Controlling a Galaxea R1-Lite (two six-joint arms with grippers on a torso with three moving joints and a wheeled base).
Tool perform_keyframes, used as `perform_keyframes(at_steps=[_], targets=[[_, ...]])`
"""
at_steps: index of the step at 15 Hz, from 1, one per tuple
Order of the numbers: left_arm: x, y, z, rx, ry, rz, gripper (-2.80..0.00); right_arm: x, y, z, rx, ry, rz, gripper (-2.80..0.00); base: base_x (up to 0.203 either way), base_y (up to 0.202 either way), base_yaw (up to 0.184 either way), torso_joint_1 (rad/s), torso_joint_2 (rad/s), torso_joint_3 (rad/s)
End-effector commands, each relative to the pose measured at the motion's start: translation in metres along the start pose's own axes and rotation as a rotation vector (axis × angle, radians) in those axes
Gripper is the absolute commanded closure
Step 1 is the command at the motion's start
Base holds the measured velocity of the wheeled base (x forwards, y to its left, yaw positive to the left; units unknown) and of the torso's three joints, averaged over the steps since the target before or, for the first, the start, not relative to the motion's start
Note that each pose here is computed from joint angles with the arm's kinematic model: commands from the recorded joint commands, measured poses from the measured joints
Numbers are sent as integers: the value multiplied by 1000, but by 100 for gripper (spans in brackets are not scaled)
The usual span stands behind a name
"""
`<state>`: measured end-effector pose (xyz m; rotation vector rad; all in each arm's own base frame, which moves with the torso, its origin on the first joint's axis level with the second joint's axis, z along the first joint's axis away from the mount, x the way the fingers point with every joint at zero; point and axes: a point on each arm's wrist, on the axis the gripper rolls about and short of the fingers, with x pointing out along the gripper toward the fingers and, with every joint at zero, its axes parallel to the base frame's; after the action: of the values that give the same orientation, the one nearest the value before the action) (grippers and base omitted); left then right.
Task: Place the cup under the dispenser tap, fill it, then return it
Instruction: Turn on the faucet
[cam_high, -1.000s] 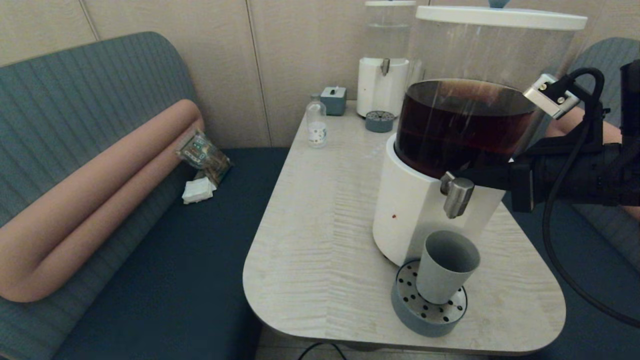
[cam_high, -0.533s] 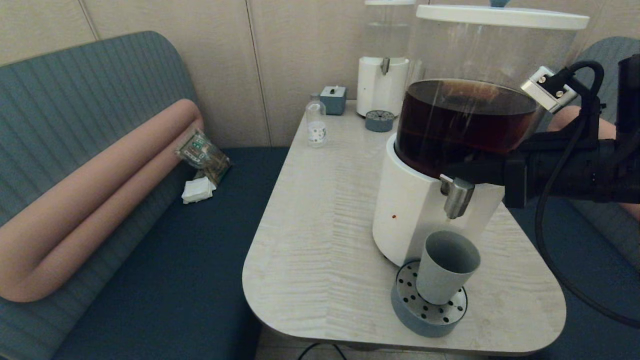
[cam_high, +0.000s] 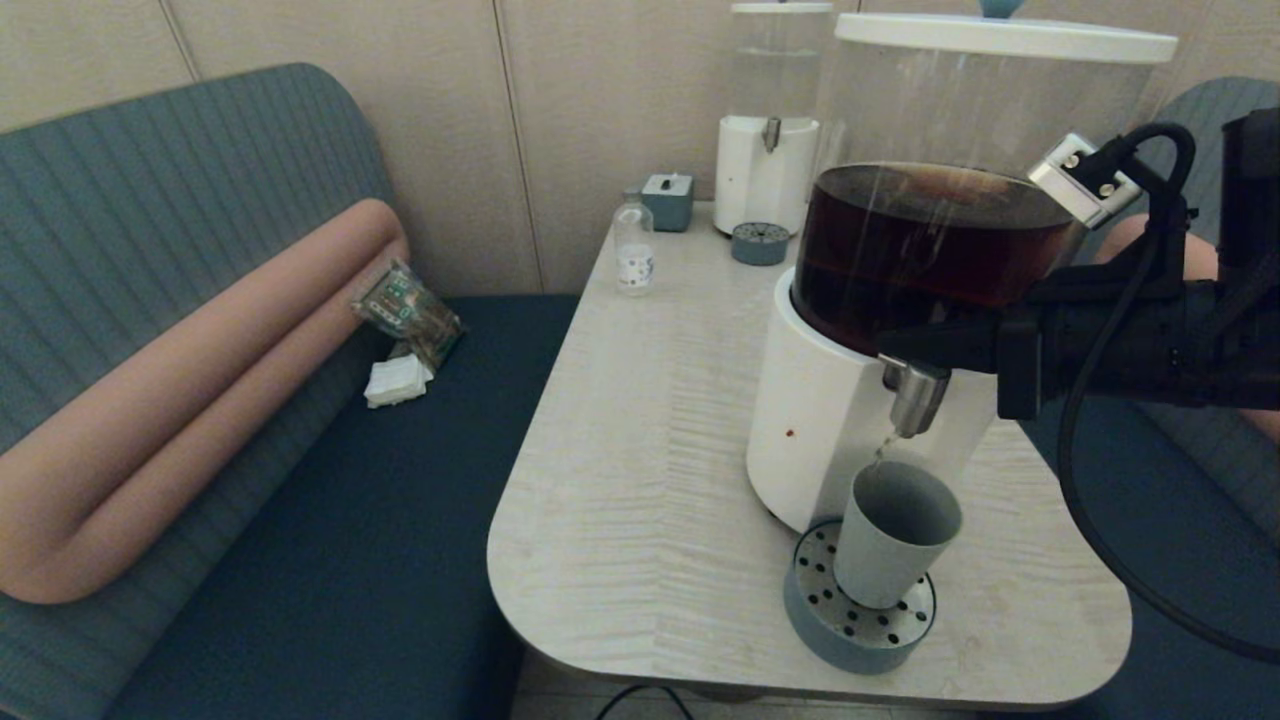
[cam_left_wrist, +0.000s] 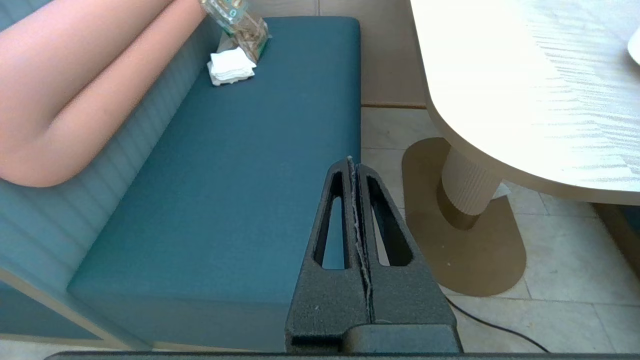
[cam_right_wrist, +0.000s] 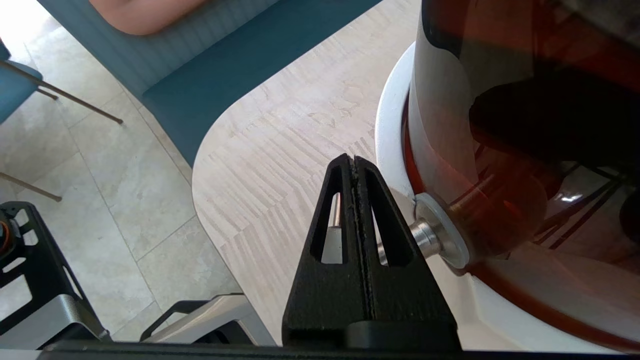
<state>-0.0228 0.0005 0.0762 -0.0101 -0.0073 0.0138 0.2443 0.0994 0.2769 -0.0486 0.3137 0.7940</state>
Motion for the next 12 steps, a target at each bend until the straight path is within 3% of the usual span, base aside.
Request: perform_keyframes(at_steps=[1,12], targets=[[0,0,0,-1,1,2,0,0,-1,0,-1,-5,-2,0,0,0,0,0,0,0],[0,0,0,-1,1,0,0,-26,-1,7,-13,-67,-53,0,0,0,0,0,0,0]])
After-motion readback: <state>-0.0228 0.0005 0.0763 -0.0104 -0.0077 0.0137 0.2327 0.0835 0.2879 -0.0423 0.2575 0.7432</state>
